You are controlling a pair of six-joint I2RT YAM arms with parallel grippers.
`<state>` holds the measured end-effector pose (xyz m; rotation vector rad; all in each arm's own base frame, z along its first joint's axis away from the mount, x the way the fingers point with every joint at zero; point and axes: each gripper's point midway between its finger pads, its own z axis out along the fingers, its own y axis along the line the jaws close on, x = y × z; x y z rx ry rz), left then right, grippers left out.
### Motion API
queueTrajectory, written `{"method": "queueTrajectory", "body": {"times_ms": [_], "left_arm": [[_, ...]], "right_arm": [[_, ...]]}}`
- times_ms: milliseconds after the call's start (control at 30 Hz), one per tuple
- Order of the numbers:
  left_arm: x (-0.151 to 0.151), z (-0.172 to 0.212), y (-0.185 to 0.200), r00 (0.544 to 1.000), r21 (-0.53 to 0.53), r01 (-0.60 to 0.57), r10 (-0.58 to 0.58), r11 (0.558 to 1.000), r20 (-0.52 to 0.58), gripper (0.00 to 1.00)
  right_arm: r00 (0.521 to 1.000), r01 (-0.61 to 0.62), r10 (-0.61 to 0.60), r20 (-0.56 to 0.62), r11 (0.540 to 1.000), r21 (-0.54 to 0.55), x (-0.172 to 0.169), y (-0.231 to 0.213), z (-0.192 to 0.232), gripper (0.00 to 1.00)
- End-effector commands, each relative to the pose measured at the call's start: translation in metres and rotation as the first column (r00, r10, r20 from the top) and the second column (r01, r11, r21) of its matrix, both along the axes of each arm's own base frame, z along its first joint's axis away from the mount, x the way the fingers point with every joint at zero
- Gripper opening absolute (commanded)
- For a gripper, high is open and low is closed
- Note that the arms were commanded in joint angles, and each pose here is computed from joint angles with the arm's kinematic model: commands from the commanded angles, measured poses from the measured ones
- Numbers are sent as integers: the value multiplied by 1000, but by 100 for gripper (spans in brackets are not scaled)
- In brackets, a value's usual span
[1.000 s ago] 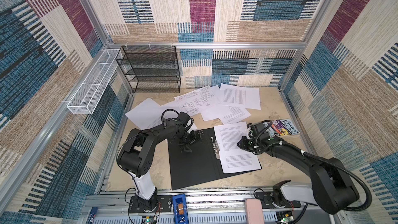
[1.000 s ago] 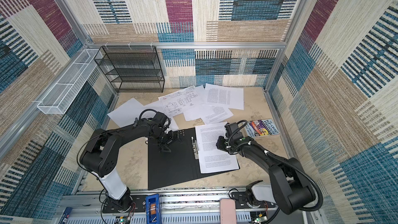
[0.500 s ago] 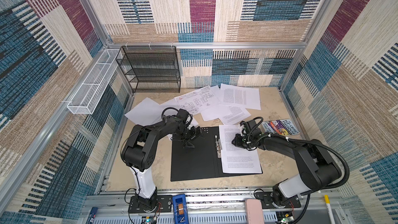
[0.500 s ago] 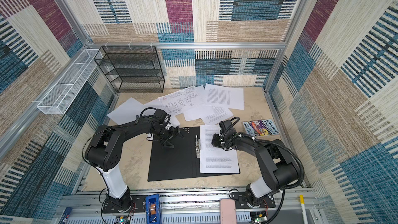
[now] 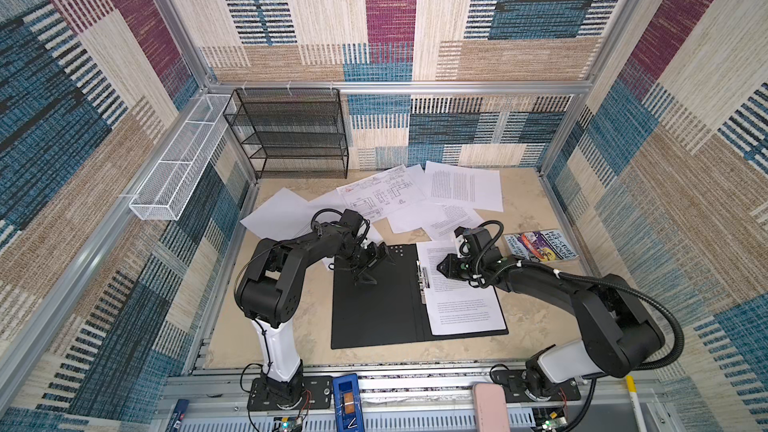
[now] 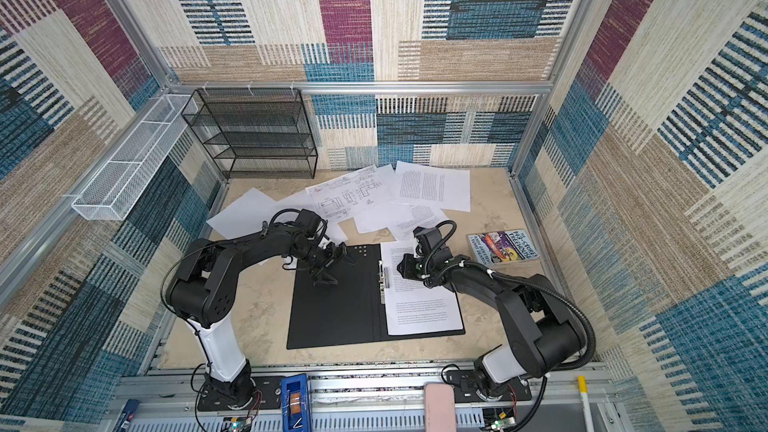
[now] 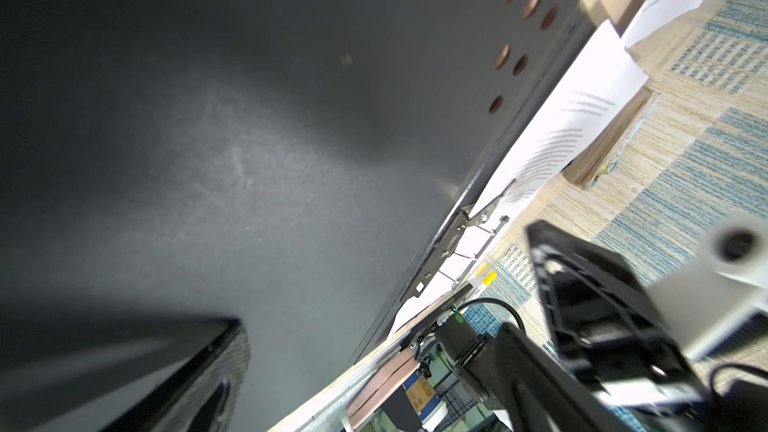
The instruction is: Put the files into the folder
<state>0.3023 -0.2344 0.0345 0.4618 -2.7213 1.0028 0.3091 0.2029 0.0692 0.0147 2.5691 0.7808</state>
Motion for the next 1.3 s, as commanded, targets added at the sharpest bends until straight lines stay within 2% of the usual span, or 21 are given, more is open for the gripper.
{"method": "queueTrajectory", "body": {"times_ms": [0,133,233,267,300,367,467,533,667,833,967,1067,1267], "left_arm": [[8,-47,50,997,315,-32,7,949,79,97],[10,-47,50,997,308,-36,11,951,82,97],[13,-40,44,996,278,-26,-1,960,94,97],[14,-34,41,994,261,-26,-3,965,109,97],[16,-25,36,991,236,-20,-12,972,130,98],[21,-2,27,983,180,-9,-24,984,181,99],[28,42,15,962,100,-1,-26,995,273,100],[32,70,12,942,71,-3,-21,997,334,99],[45,113,1,902,32,18,-30,999,431,99],[87,130,-21,876,-2,47,-40,999,481,99],[124,129,-58,867,-40,105,-72,994,493,99],[156,115,-74,868,-38,111,-78,993,490,99],[202,86,-91,864,-10,141,-118,990,489,99]], "right_arm": [[998,69,-70,0,995,-71,6,-15,7,28],[998,68,-68,-9,996,-53,2,-14,9,31],[996,79,-78,32,996,-40,3,-15,17,49],[995,84,-82,65,996,-37,7,-16,26,58],[991,96,-91,99,994,-47,13,-19,34,71],[981,136,-127,148,990,-50,28,-30,49,88],[965,168,-171,198,985,31,59,-54,71,93],[956,192,-196,220,981,38,81,-70,77,98],[953,176,-181,243,984,40,125,-76,82,100],[957,184,-184,224,983,22,177,-87,69,99],[962,196,-194,192,981,8,210,-108,49,97],[977,128,-129,168,992,19,224,-99,38,94],[987,29,-44,156,995,98,225,-71,28,91]]}}
